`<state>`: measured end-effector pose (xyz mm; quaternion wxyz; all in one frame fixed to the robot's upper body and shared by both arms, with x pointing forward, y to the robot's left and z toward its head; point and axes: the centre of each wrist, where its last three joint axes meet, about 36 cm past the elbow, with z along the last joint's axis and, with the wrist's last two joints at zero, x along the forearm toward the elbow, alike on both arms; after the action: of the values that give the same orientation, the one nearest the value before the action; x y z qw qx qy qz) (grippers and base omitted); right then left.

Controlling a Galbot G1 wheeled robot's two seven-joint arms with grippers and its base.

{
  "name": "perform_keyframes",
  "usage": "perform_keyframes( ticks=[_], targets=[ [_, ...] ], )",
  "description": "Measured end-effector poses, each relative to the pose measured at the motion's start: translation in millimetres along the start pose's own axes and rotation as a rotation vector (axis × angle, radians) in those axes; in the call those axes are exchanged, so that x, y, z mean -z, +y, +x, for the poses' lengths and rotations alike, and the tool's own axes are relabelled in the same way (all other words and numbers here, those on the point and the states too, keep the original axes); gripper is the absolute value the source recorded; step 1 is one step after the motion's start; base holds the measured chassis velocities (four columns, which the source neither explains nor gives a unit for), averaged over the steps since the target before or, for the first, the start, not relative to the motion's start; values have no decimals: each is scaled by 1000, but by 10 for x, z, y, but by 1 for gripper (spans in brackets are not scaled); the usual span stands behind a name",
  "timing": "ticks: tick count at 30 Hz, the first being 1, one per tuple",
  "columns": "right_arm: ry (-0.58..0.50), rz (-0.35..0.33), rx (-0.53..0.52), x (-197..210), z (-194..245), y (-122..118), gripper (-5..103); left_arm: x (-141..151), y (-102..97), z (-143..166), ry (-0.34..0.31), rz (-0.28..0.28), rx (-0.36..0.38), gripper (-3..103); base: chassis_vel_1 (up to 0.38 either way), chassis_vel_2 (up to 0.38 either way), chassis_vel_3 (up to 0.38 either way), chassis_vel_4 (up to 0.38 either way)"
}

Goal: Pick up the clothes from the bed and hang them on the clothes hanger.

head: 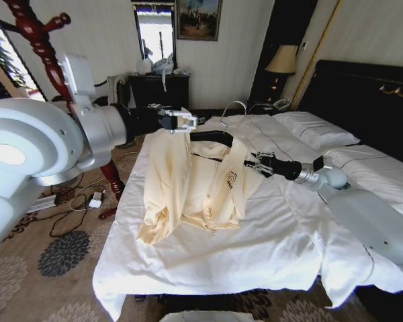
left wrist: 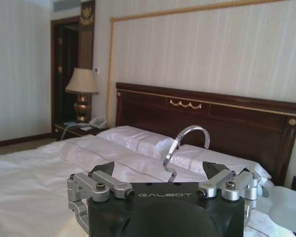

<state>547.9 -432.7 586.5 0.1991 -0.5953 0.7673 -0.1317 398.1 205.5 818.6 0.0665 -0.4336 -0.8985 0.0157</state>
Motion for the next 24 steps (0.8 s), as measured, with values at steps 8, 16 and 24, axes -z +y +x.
perform_keyframes(
  ticks=[8,16,24],
  targets=[
    [-2,10,2,65,-9,11,20,31,-50,-526,2,13,-87,100,0,0,0,0],
    [10,21,-15,100,58,-20,20,179,240,36,-83,-47,179,100,0,0,0,0],
    [11,9,5,-93,8,0,20,220,695,781,-29,-111,446,100,0,0,0,0]
  ],
)
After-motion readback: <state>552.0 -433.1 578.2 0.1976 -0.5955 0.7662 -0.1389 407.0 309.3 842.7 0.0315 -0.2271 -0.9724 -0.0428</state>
